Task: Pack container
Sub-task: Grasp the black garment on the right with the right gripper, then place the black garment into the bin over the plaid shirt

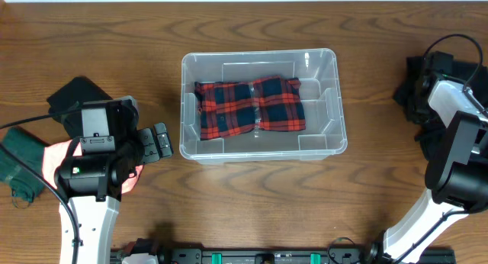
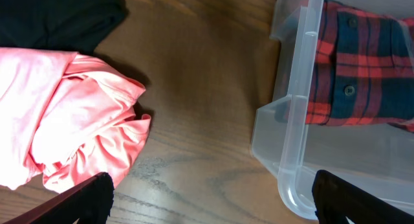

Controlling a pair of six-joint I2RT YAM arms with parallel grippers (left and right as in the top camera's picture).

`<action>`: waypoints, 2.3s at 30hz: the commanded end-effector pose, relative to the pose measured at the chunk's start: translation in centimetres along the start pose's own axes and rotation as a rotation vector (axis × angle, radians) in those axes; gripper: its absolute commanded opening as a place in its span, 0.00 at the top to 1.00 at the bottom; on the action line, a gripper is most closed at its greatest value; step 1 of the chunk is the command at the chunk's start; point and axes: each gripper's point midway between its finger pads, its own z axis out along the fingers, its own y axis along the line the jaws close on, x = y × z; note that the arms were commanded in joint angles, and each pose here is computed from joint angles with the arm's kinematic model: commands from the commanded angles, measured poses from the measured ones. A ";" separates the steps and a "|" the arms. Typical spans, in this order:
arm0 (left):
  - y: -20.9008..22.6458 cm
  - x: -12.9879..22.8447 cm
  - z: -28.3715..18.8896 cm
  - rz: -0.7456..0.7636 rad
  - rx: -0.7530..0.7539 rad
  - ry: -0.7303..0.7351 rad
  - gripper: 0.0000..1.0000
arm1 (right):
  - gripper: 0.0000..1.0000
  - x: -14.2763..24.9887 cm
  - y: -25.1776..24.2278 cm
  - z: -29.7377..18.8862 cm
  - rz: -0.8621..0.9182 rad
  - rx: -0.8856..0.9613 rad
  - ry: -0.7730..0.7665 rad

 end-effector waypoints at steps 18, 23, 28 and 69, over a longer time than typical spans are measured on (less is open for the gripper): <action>0.1 -0.5 -0.3 0.018 -0.009 -0.013 0.02 | 0.99 -2.9 11.3 -33.4 -0.417 -0.480 -0.835; 0.1 -0.5 -0.3 0.018 -0.009 -0.013 0.02 | 0.99 1.5 18.4 -38.1 -0.686 -0.563 -0.925; 0.1 -0.5 -0.3 0.018 -0.009 -0.013 0.02 | 0.99 6.2 24.1 -37.5 -0.886 -0.614 -0.833; 0.1 -0.5 -0.3 0.018 -0.009 -0.013 0.02 | 0.83 13.0 32.5 -33.4 -0.978 -0.901 -0.458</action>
